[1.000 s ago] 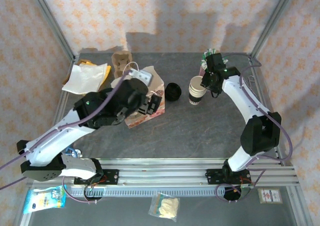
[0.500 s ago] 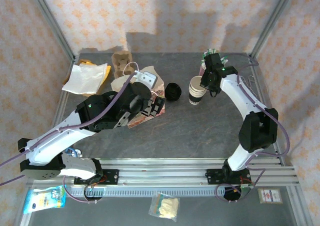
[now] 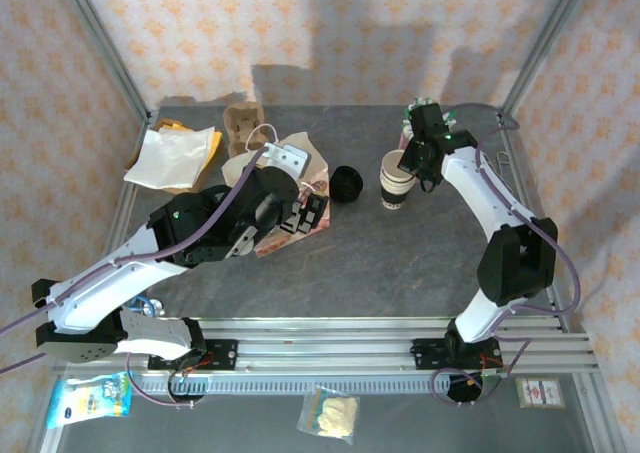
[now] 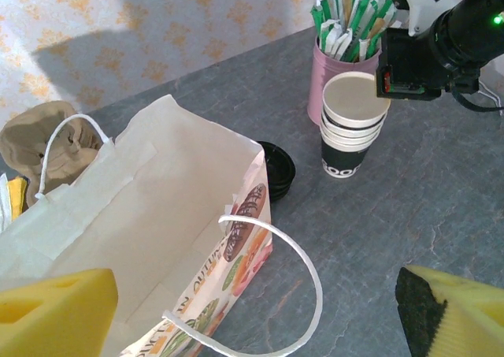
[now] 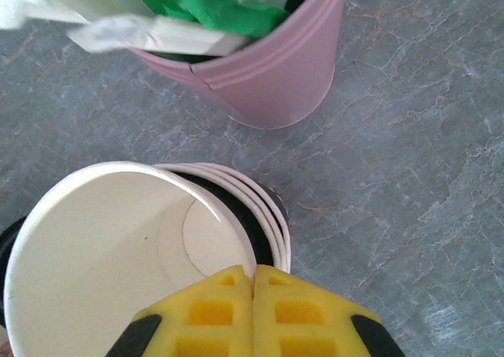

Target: Pack the takeout coffee

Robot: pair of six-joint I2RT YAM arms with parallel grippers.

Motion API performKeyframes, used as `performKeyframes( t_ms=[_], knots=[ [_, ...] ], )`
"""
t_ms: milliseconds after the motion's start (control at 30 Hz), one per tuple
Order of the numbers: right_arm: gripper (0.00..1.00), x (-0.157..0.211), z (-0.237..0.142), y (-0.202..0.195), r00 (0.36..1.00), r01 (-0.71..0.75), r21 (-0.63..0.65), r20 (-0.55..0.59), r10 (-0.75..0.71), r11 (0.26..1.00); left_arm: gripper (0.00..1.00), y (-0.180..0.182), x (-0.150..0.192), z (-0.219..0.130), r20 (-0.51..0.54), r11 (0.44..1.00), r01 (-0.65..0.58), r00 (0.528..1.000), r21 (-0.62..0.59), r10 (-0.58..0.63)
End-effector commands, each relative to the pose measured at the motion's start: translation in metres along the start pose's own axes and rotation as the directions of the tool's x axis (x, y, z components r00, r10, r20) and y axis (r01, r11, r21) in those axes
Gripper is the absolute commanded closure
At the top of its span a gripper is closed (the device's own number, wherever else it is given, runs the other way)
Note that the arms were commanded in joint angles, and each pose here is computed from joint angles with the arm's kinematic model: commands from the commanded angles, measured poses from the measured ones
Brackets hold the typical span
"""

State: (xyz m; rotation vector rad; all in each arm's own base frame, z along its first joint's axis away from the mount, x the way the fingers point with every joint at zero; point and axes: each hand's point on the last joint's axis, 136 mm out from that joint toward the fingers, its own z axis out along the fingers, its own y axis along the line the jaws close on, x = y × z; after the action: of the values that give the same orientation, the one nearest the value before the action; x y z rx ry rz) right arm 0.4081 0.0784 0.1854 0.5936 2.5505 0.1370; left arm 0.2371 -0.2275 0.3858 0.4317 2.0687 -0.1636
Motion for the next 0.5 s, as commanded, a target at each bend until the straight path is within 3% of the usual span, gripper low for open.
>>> performKeyframes(
  t_ms=[0, 267, 467],
  knots=[
    [0.99, -0.015, -0.033, 0.002, 0.998, -0.006, -0.028, 0.065, 0.008, 1.000, 0.06, 0.005, -0.006, -0.006, 0.039, 1.000, 0.022, 0.999, -0.013, -0.021],
    [1.00, -0.014, -0.053, 0.001, 0.998, -0.001, -0.049, 0.070, 0.005, 0.999, 0.05, 0.003, -0.008, -0.008, 0.048, 0.999, 0.034, 0.998, 0.002, -0.034],
    [1.00, -0.031, -0.108, 0.008, 0.991, 0.022, -0.118, 0.134, -0.006, 0.993, 0.05, 0.010, -0.024, -0.019, 0.101, 0.996, 0.084, 0.991, 0.000, -0.084]
  ],
)
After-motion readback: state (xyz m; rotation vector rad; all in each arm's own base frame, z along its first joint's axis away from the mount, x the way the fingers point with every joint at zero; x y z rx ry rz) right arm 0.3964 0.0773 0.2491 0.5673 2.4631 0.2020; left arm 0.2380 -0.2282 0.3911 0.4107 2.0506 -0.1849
